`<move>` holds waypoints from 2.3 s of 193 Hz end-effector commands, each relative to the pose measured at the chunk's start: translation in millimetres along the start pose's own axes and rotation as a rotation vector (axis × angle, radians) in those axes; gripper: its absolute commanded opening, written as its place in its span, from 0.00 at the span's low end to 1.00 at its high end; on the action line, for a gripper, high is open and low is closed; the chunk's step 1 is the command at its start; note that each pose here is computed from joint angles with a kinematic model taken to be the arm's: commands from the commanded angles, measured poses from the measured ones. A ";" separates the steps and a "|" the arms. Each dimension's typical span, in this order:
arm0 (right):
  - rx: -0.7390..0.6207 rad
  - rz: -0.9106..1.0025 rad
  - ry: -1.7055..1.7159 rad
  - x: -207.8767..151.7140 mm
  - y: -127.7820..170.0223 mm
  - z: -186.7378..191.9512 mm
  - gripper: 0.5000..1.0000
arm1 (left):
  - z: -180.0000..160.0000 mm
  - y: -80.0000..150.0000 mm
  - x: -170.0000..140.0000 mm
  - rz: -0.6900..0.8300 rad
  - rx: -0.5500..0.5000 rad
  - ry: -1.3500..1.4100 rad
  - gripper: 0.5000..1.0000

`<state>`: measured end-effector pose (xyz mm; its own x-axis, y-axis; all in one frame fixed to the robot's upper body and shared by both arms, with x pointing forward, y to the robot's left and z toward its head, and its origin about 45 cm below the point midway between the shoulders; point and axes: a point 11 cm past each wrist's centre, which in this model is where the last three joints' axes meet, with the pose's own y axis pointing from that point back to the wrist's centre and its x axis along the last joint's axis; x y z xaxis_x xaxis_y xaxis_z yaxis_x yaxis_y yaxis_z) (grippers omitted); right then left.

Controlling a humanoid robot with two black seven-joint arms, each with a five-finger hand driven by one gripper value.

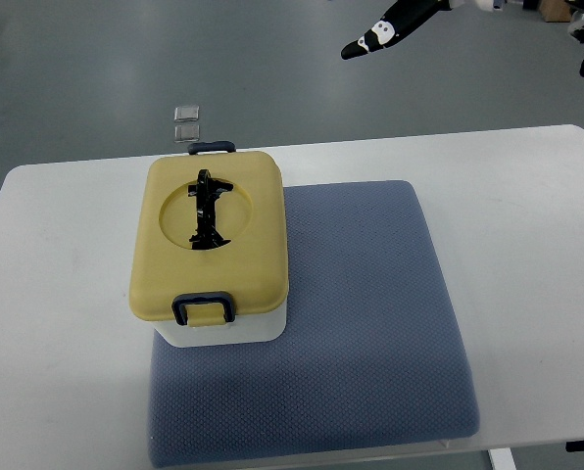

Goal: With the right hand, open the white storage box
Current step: 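Move the right hand over the yellow lid toward its black handle, then lower the right hand and close its fingers around the black lid handle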

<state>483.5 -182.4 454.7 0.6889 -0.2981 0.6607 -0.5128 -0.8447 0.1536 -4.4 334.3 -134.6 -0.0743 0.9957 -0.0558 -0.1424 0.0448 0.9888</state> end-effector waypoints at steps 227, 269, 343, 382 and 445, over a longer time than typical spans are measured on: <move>0.109 -0.571 1.146 -149.9 -130.8 -99.7 0.74 | -0.1 0.0 0.0 0.000 0.000 0.000 1.00; 0.098 -0.610 1.186 -154.8 -126.1 -85.5 0.69 | -0.1 0.0 0.0 0.000 0.000 0.000 1.00; 0.095 -0.636 1.158 -165.1 -123.8 -68.8 0.47 | -0.1 0.0 0.0 0.000 0.000 0.000 1.00; 0.117 -0.622 1.165 -166.9 -124.4 -70.9 0.38 | -0.1 0.0 0.0 0.000 0.000 0.000 1.00; 0.163 -0.611 1.177 -173.1 -125.3 -80.2 0.31 | -0.1 0.0 0.0 0.000 0.000 0.000 1.00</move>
<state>389.6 9.7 380.4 -0.1038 0.6344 0.7660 -0.1661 -0.7704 0.6156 -4.5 334.2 -134.7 -0.0743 0.9957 -0.0559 -0.1422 0.0449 0.9888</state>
